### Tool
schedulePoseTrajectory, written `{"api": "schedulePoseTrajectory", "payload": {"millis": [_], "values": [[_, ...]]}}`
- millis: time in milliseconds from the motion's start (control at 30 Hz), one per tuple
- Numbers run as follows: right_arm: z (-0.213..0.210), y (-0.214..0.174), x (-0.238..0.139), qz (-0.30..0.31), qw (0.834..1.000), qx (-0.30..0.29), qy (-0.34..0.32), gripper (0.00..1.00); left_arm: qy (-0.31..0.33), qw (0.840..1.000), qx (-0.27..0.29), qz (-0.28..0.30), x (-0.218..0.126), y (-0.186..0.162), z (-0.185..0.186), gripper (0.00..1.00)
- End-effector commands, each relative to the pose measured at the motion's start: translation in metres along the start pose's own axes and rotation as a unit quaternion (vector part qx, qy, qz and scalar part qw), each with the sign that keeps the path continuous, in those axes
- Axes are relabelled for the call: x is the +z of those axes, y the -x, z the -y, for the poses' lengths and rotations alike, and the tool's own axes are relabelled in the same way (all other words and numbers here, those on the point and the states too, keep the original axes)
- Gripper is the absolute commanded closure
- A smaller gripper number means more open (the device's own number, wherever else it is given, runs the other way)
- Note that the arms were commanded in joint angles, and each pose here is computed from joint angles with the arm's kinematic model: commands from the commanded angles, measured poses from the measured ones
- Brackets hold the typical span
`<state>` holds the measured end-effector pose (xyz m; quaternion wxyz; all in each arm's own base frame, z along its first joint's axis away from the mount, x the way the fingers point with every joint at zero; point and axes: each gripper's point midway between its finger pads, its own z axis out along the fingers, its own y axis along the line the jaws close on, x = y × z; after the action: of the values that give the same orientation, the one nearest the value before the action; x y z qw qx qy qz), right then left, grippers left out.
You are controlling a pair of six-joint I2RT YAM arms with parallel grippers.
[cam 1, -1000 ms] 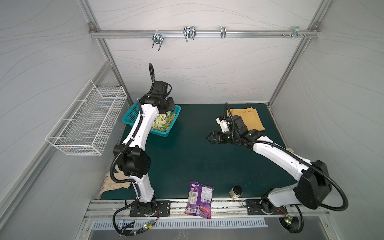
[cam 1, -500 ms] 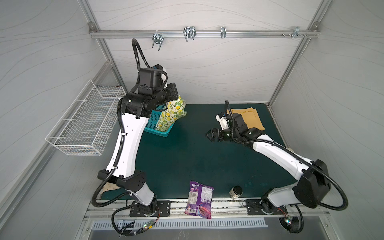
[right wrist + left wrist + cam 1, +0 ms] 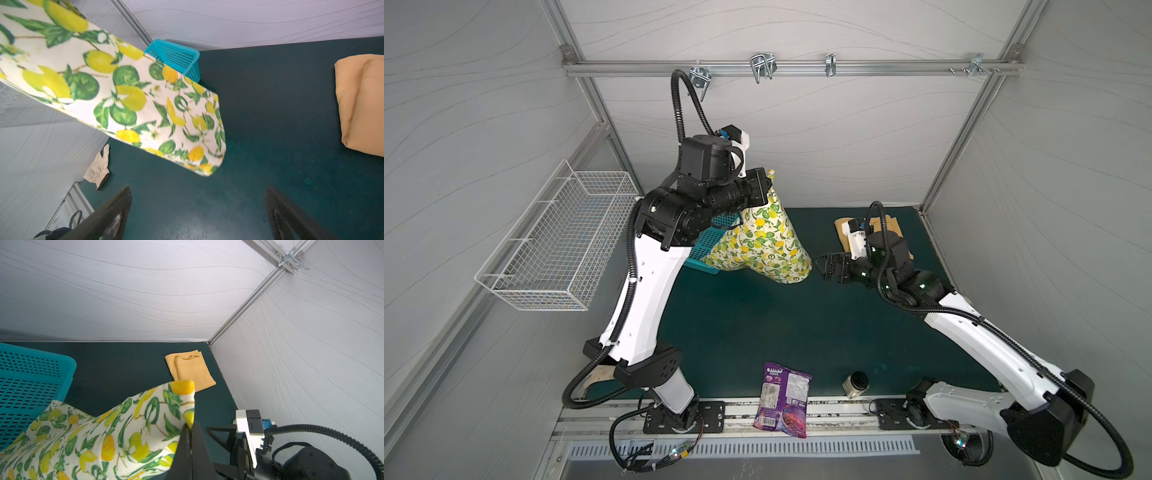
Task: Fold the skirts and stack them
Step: 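Lift the lemon-print skirt up out of the basket with the left gripper, then lower the skirt onto the table with the left gripper while the right reaches toward it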
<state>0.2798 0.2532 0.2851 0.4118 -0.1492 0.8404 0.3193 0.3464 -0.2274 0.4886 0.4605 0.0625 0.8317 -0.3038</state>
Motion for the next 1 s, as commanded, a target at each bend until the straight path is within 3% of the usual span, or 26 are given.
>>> {"api": "schedulePoseTrajectory", "payload": {"millis": [0,133,267,433,533,733,967], "values": [[-0.007,-0.003,0.004,0.003,0.999,-0.033,0.022,0.01,-0.044,0.999,-0.001,0.012,0.022,0.009,0.029,1.0],[-0.02,-0.01,0.01,0.006,0.993,-0.092,0.072,0.01,-0.065,0.998,-0.001,-0.003,0.048,0.002,0.05,1.0],[-0.035,-0.009,0.018,0.027,0.98,-0.154,0.123,0.01,-0.063,0.998,0.003,-0.007,0.053,-0.004,0.054,1.0],[-0.013,0.0,0.054,0.014,0.983,-0.176,0.057,0.01,-0.053,0.999,0.008,-0.004,0.044,-0.007,0.048,1.0],[0.003,0.009,0.064,0.044,0.981,-0.19,0.012,0.01,-0.046,0.999,0.015,-0.012,0.039,-0.012,0.044,1.0],[0.021,0.012,0.057,0.063,0.983,-0.172,-0.035,0.01,-0.002,1.0,0.026,-0.017,0.031,-0.03,0.02,1.0],[0.017,-0.005,0.03,0.08,0.99,-0.114,-0.008,0.01,0.063,0.998,0.002,-0.022,0.022,-0.109,-0.045,1.0]]}}
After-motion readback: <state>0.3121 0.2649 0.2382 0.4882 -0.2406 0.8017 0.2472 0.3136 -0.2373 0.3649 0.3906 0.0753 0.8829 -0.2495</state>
